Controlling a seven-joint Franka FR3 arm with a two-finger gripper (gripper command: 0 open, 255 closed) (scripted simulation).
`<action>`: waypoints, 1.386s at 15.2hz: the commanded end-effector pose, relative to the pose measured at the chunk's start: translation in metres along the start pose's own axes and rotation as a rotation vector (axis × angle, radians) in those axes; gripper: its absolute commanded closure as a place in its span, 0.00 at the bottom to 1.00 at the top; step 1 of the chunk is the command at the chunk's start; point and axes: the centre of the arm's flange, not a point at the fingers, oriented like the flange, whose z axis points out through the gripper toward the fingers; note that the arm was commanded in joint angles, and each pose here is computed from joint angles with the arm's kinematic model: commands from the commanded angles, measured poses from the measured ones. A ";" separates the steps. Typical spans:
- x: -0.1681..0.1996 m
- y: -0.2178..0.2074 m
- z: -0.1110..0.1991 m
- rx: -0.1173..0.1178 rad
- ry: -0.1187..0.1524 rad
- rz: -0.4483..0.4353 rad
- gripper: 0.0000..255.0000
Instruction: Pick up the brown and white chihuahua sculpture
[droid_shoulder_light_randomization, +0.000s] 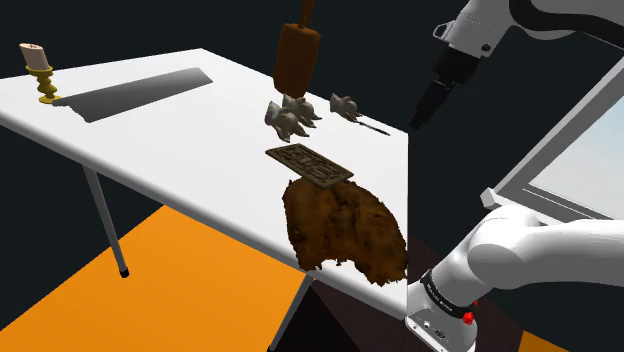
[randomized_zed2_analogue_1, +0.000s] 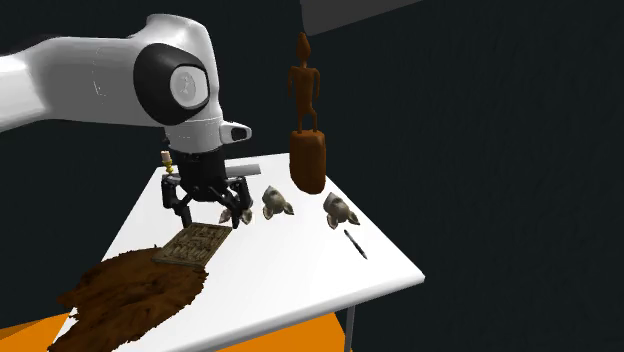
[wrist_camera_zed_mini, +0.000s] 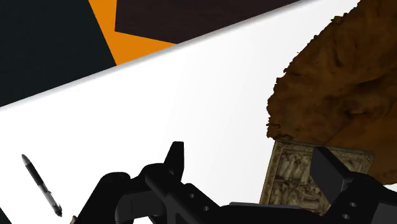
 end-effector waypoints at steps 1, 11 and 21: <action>0.000 0.000 0.000 0.000 0.000 0.000 0.00; 0.097 0.075 0.044 -0.038 -0.015 0.078 0.00; 0.188 0.159 0.086 -0.075 -0.030 0.156 0.00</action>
